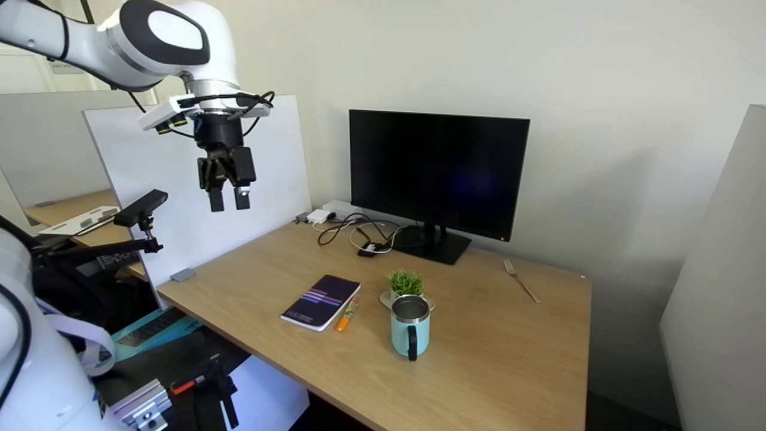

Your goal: Pick up the mug, put it on the book, then put the marker in the mug

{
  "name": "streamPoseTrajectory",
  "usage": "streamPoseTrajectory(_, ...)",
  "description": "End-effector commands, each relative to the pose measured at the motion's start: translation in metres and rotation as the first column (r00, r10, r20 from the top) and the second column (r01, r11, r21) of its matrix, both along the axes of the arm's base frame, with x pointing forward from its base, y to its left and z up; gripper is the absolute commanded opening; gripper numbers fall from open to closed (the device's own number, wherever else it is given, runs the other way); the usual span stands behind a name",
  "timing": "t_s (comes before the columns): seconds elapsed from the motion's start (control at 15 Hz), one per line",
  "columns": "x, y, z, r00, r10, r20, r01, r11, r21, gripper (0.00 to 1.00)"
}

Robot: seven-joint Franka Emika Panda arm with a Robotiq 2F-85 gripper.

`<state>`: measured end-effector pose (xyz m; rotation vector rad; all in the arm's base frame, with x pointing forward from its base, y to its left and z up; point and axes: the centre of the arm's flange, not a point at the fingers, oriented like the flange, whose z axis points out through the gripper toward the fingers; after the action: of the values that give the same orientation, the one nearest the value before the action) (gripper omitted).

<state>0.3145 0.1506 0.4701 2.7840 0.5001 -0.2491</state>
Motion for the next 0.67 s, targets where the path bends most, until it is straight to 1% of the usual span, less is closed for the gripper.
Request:
streamPoseTrajectory(0.0,0.038,-0.007,-0.013,0.999,0.029,0.042,-0.027,0.999,-0.041,1.0)
streamPoseTrajectory(0.2,0.064,-0.02,-0.03,0.997,0.045,0.055,-0.041,0.997,-0.068,1.0)
streamPoseTrajectory(0.33,0.08,-0.031,-0.043,0.998,0.036,0.051,-0.032,0.997,-0.065,1.0)
streamPoseTrajectory(0.6,0.123,-0.063,-0.074,0.998,-0.048,0.03,0.048,0.999,0.006,1.0)
